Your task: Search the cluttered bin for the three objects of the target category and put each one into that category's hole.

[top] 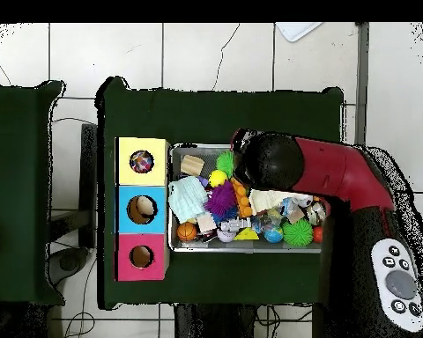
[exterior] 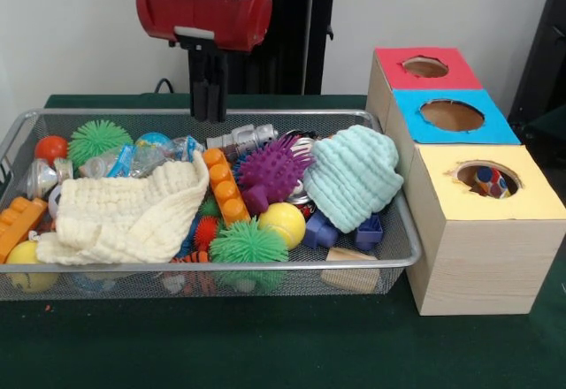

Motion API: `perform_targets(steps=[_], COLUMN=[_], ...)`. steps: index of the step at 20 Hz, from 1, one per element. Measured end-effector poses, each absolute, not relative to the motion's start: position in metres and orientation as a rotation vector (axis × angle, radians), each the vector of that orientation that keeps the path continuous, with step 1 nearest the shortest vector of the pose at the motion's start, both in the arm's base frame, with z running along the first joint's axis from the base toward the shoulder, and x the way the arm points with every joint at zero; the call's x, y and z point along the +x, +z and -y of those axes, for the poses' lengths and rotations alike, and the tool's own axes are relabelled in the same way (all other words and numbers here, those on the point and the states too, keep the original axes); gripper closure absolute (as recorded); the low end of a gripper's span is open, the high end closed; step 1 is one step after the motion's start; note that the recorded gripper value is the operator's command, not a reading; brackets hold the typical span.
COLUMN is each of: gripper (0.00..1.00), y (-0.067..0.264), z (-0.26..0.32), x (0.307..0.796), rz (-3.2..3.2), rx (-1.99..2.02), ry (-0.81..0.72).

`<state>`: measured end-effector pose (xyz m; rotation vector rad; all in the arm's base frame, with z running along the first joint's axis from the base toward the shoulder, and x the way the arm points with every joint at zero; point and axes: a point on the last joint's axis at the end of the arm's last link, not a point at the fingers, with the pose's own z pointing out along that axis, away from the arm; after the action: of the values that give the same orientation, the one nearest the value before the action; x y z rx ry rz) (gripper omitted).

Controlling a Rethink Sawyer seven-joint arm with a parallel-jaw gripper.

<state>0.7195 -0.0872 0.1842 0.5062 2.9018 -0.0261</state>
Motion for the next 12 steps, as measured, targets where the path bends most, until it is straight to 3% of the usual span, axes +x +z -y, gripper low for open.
perform_targets(steps=[12], gripper=[1.0], y=[0.1893], z=[0.0856], x=[0.7228], rz=[-2.892], rx=[0.5], ry=[-0.021])
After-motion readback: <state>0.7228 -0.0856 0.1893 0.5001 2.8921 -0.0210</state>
